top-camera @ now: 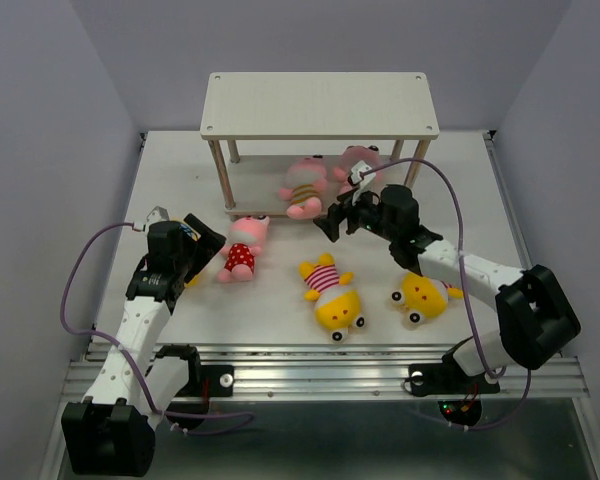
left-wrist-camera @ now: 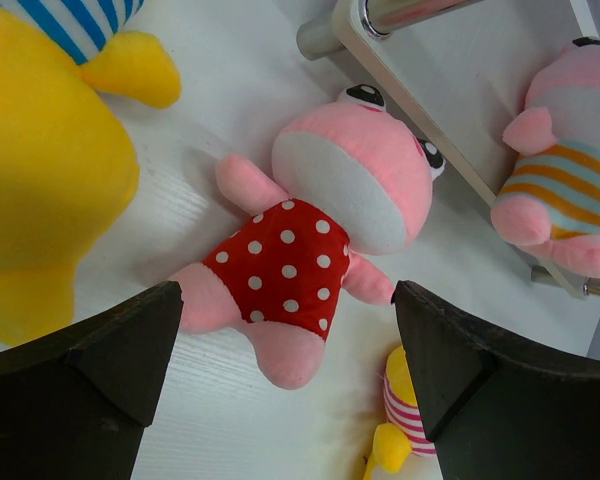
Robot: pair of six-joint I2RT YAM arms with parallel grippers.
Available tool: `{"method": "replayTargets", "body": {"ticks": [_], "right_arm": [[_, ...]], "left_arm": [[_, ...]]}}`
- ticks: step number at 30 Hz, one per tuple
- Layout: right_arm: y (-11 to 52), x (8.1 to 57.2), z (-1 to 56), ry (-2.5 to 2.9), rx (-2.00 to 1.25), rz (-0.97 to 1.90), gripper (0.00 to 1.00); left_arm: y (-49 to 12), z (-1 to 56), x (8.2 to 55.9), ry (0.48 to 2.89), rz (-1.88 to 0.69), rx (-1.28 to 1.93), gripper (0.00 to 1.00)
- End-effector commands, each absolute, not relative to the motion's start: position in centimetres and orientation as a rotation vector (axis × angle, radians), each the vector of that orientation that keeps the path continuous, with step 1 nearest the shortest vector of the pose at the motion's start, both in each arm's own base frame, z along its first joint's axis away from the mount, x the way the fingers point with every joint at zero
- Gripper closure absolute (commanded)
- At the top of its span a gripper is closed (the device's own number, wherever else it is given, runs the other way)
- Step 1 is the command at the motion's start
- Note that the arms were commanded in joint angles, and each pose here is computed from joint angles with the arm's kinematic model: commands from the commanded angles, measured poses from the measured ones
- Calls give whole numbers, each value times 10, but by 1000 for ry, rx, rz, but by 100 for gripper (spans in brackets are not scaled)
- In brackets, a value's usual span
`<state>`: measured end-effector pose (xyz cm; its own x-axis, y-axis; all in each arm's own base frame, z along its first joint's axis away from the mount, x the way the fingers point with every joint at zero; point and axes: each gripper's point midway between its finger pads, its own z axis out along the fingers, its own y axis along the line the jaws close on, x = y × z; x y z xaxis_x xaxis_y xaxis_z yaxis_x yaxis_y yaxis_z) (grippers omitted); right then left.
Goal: Place and organize the stuffed toys onto the shelf
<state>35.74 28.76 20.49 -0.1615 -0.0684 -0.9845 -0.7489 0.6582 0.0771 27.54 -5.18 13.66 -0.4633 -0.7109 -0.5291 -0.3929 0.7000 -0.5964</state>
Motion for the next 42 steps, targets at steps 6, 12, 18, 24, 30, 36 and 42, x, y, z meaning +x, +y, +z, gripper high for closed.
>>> {"method": "replayTargets", "body": {"ticks": [6,12,18,24,30,36,42], "right_arm": [[324,304,207,1636,-828,862,0],[354,310,196,1641,-848,883,0],[376,332,187,1638,-805,875,0],[384,353,191,1609,-726,857,0],[391,366,186,1607,-691,852,0],[387,385,184,1618,-628,774,0],[385,394,186,1612,-598,737,0]], "left_arm": [[-53,149,283,2073,-519,-802,1],[-54,149,285,2074,-522,-795,1],[-54,148,284,2078,-522,-794,1],[-54,148,284,2077,-517,-790,1],[-53,148,284,2081,-513,-786,1],[-52,149,283,2080,-504,-789,1],[-51,152,283,2074,-499,-789,1]]}}
